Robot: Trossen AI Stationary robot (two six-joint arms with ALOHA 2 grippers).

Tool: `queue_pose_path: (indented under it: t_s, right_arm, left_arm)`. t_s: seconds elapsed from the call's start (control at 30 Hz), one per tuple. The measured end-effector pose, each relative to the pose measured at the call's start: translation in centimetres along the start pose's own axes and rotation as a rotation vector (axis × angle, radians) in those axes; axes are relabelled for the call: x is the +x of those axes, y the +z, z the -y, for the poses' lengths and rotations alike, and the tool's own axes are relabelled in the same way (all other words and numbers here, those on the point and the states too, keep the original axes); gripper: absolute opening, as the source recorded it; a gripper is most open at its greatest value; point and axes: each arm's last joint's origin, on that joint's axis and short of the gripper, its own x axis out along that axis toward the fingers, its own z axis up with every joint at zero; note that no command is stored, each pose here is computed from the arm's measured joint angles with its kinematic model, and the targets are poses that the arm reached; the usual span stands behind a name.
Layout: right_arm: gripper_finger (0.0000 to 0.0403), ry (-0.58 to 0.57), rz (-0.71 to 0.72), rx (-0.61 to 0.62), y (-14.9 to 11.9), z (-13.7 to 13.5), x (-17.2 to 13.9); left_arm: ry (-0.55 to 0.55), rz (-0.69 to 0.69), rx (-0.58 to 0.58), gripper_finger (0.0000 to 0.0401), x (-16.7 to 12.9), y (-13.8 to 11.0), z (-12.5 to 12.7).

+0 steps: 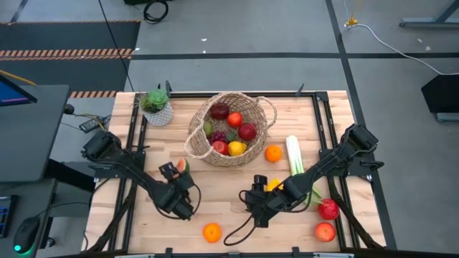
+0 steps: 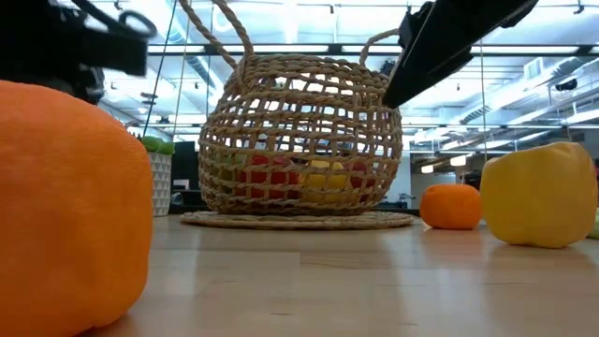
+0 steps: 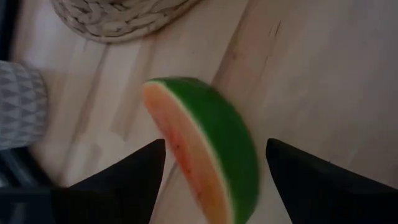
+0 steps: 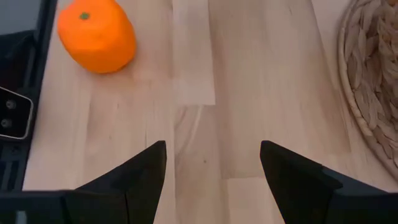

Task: Build produce basket
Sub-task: Put the watermelon into the basket

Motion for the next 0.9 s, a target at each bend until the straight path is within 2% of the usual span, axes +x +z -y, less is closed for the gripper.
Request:
queue_pose_path:
  t_s: [0.1,0.23,0.3,0.4,0.63,0.9]
  right_arm:
    - [0.0266,0.001,0.000,0.001,0.0,0.0,0.0]
    - [0.0266,0.002,0.004,0.000,0.1,0.0,0.0]
    - [0.0266,0.001,0.027,0.002,0.4,0.1,0.1]
    - [0.0266,0.014,0.086,0.003,1.1,0.4,0.4]
    - [0.0266,0.064,0.302,0.022,1.9,1.3,1.8]
    - [0.0266,0.049,0.274,0.015,0.2,2.6,3.2]
  left_arm:
    - [0.033,-0.011,0.030,0.0289,-1.2,-0.1,-0.6]
    - [0.160,-0.051,0.059,0.0289,-2.1,-0.8,-2.2]
    - [0.226,-0.076,0.091,0.0289,-2.3,-1.1,-2.9]
    - [0.264,-0.098,0.144,0.0288,-2.0,-1.4,-3.3]
    - [0.332,-0.187,0.279,0.0288,0.5,-3.2,-4.1]
    - [0.435,-0.250,0.397,0.0288,4.2,-6.4,-5.8]
